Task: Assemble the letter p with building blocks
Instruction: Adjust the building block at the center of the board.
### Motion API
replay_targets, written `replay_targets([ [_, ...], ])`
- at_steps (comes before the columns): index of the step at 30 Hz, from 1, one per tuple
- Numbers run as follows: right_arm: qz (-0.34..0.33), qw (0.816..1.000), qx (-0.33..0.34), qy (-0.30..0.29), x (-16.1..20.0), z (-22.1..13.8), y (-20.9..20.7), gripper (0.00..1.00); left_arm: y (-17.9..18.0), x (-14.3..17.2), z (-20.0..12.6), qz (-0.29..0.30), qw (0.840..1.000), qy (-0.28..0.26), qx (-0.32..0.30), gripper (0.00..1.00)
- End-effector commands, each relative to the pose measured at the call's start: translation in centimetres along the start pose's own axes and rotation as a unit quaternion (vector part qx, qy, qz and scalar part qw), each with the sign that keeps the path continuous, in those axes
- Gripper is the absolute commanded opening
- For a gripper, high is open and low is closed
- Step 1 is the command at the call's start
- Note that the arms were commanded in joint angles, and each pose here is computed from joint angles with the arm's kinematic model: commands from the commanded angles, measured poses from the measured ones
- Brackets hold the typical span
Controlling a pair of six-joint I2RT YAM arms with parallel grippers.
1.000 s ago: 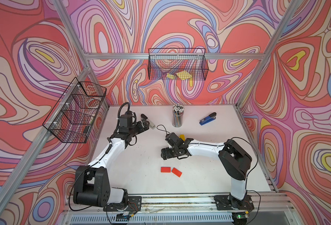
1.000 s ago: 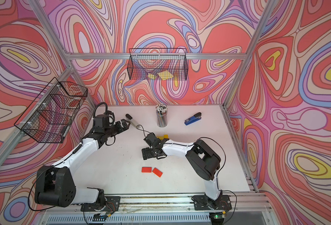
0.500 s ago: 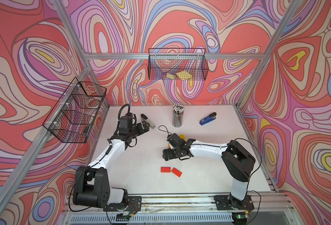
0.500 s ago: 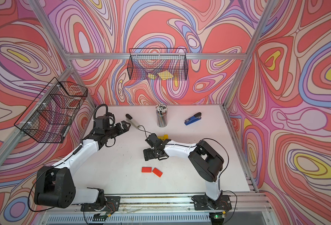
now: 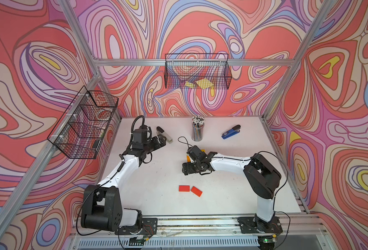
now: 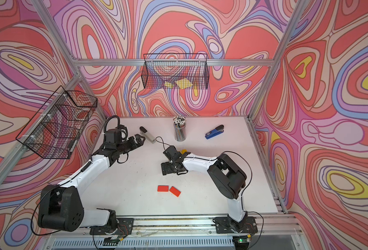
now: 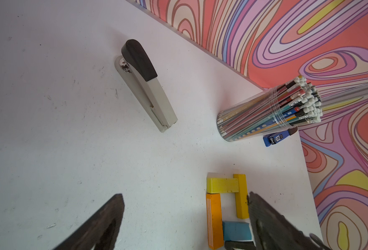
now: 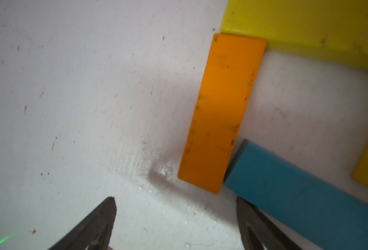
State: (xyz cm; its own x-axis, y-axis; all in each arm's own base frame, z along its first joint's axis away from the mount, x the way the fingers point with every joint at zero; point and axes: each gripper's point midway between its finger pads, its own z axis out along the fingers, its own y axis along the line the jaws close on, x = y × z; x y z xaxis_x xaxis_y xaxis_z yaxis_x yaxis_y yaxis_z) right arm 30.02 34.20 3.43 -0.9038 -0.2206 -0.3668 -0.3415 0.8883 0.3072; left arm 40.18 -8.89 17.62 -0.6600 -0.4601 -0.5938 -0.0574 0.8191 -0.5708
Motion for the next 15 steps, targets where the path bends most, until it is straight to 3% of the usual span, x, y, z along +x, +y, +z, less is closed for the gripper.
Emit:
replay_targets([
  [1, -0.007, 1.000, 0.004, 0.006, 0.0, 0.5, -0.3, 0.90, -0.6, -0.9, -0.8, 0.000, 1.000, -0.016, 0.010, 0.92],
  [7, -0.023, 1.000, -0.007, 0.012, 1.3, -1.6, 0.3, 0.89, -0.8, -1.0, -1.1, 0.004, 1.000, -0.018, 0.015, 0.93],
  [15, -0.003, 1.000, 0.025, 0.006, 2.1, -3.2, -2.1, 0.90, 0.0, -1.4, -1.9, -0.003, 0.999, -0.033, -0.014, 0.94],
])
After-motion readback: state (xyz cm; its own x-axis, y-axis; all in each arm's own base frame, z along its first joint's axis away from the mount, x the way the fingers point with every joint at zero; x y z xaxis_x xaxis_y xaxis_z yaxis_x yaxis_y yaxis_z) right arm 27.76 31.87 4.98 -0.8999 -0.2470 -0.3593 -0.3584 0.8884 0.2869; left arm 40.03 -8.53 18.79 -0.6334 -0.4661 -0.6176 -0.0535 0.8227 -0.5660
